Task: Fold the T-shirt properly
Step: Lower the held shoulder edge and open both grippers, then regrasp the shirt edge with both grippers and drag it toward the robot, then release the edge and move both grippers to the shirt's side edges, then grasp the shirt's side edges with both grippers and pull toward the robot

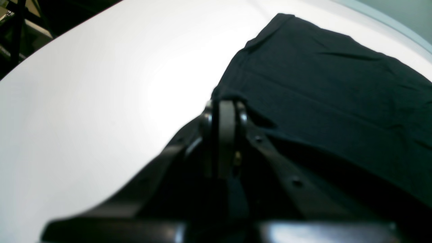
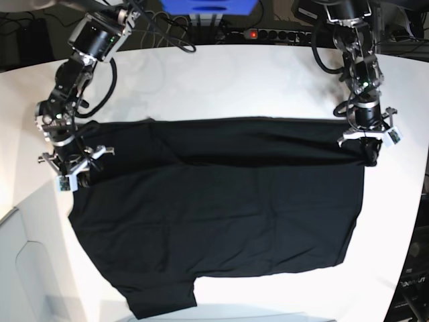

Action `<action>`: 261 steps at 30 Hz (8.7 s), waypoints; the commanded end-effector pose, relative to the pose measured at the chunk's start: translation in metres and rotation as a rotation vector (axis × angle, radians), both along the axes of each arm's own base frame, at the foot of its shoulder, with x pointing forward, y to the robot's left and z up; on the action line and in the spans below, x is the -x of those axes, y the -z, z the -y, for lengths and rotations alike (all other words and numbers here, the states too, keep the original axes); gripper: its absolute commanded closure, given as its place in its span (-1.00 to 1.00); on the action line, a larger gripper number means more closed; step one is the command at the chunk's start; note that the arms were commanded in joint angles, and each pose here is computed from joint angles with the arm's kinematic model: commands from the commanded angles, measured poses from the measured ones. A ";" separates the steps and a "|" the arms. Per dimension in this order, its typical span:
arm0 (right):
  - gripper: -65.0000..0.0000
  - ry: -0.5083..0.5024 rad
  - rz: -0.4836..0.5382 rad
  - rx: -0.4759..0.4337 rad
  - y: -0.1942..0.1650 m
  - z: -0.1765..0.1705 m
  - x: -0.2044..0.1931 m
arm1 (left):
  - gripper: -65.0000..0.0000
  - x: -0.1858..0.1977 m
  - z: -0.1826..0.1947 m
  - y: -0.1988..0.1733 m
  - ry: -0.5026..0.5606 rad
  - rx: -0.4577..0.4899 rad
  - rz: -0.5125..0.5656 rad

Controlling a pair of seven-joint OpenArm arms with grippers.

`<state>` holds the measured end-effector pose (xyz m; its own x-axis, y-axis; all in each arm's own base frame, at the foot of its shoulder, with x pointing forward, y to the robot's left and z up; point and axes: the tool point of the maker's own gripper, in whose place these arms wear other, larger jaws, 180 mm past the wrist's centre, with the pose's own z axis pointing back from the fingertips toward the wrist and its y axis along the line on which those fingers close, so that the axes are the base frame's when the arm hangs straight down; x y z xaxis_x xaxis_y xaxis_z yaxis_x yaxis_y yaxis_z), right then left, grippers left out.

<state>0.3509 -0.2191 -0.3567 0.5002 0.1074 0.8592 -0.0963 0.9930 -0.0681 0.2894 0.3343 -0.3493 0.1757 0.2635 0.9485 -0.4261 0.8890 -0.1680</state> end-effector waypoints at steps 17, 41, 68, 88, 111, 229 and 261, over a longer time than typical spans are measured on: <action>1.00 -0.026 0.021 -0.058 0.002 -0.005 -0.022 | 1.00 -0.033 -0.011 -0.001 0.027 -0.036 0.006; 0.04 -0.018 0.018 -0.031 0.000 0.008 -0.021 | -0.24 -0.036 -0.011 0.014 0.023 -0.017 -0.022; 0.01 0.175 -0.076 -0.026 0.033 0.066 0.051 | -0.40 0.030 -0.023 0.053 -0.069 0.024 -0.129; 0.10 0.169 -0.086 -0.027 0.035 0.064 0.052 | 0.98 0.011 -0.013 0.049 -0.039 0.034 -0.105; 1.00 0.176 -0.243 0.031 0.071 0.081 0.122 | 1.00 0.052 -0.001 0.040 0.003 -0.006 -0.133; 0.00 0.094 -0.076 0.081 -0.009 0.065 -0.084 | -0.59 -0.040 0.002 -0.085 0.069 -0.027 0.074; 0.21 0.206 -0.047 -0.109 0.080 0.087 -0.082 | -0.60 -0.151 0.014 0.033 0.169 0.066 -0.295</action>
